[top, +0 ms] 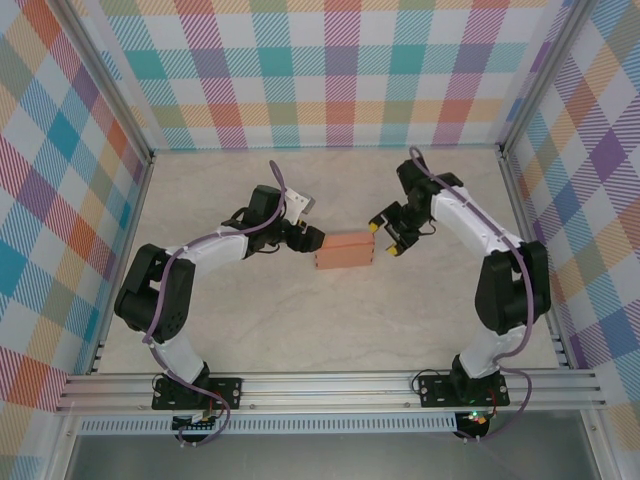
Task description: Fold the paper box
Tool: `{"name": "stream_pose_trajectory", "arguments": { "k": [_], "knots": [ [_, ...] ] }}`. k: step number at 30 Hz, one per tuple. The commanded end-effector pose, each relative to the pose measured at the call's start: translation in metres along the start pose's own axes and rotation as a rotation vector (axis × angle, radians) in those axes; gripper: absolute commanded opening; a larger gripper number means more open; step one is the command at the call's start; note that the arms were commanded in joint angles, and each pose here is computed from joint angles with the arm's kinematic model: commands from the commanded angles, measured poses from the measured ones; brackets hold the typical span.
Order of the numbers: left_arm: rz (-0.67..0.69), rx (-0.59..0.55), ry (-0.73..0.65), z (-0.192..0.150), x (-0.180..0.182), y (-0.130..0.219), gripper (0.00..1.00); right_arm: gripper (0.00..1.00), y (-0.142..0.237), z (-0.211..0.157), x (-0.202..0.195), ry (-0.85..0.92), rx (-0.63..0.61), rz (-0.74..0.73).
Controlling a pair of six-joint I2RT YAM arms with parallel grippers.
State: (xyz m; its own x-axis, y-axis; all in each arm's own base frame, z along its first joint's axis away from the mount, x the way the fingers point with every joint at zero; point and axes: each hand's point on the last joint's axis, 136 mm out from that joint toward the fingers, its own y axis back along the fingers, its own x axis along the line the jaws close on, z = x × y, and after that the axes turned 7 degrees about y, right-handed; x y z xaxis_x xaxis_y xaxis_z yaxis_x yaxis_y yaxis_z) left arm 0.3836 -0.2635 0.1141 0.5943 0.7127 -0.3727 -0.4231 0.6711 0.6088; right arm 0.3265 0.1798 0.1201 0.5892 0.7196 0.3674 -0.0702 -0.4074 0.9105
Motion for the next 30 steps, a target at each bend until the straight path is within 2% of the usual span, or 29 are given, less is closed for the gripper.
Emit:
{"name": "stream_pose_trajectory", "arguments": {
  "k": [1, 3, 6, 12, 16, 22, 30],
  "knots": [
    [0.045, 0.154, 0.041, -0.049, 0.014, -0.012, 0.76, 0.58, -0.028, -0.006, -0.028, -0.013, 0.038, -0.110],
    [0.044, 0.145, 0.050, -0.049, 0.014, -0.013, 0.76, 0.57, -0.035, -0.007, -0.042, -0.038, 0.037, -0.144],
    [0.041, 0.143, 0.054, -0.049, 0.014, -0.014, 0.76, 0.57, -0.028, -0.008, -0.040, -0.032, 0.016, -0.124],
    [0.041, 0.141, 0.057, -0.048, 0.015, -0.015, 0.76, 0.59, 0.019, -0.003, -0.005, 0.076, -0.061, -0.046],
    [0.041, 0.142, 0.060, -0.048, 0.015, -0.015, 0.76, 0.59, 0.036, -0.009, 0.020, 0.126, -0.048, 0.047],
    [0.038, 0.145, 0.070, -0.050, 0.015, -0.016, 0.76, 0.59, 0.015, -0.021, 0.027, 0.127, 0.016, 0.052],
    [0.040, 0.149, 0.076, -0.050, 0.016, -0.017, 0.76, 0.59, -0.029, -0.019, -0.008, 0.089, 0.066, -0.069]
  ]
}}
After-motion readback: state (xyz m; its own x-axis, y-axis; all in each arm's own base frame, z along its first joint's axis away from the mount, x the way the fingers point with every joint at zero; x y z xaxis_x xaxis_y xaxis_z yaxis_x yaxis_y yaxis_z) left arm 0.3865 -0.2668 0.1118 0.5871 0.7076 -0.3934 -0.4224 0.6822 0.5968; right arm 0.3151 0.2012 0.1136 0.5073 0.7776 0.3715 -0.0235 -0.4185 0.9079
